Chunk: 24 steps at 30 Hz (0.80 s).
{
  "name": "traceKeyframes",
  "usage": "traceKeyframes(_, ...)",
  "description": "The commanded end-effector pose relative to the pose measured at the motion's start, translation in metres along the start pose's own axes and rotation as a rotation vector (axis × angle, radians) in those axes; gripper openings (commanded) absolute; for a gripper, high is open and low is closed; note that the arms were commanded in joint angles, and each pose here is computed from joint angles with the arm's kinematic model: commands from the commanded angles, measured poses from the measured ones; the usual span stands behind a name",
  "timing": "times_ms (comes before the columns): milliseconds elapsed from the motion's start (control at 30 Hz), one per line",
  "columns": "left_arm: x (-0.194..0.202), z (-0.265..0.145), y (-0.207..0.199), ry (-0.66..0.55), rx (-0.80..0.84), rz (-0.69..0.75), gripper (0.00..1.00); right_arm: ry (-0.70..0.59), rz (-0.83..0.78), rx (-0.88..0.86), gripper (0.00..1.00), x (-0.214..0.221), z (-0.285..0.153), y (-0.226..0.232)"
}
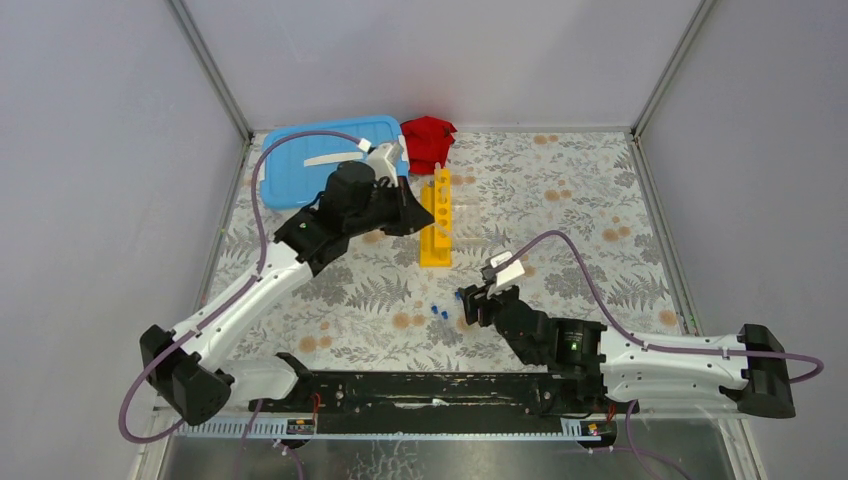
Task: Organize the chemistry lab equipment
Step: Insert the test tube into the slot of the test tube rack.
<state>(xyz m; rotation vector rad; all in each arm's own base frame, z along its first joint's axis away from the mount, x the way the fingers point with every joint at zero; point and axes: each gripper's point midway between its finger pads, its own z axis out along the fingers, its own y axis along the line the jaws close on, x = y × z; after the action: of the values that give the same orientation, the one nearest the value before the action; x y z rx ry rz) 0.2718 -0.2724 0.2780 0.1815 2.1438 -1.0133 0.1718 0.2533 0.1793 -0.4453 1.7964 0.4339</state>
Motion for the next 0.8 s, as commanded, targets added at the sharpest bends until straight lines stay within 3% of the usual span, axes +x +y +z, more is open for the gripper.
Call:
traceKeyframes(0,-0.028,0.013,0.010,-0.135,-0.205,0.112,0.16,-0.067,0.000,0.268,0.61,-0.011,-0.006,-0.048)
traceKeyframes(200,-0.039,0.034,0.005,-0.174,-0.365,0.243,0.14,-0.076,-0.035,0.427,0.54,-0.007,-0.013,-0.076)
traceKeyframes(433,-0.039,0.048,0.013,-0.171,-0.521,0.343,0.12,-0.039,0.012,0.460,0.46,0.008,-0.011,-0.094)
traceKeyframes(767,-0.038,0.059,0.027,-0.163,-0.609,0.397,0.12,0.096,0.058,0.455,0.46,0.033,0.013,-0.112)
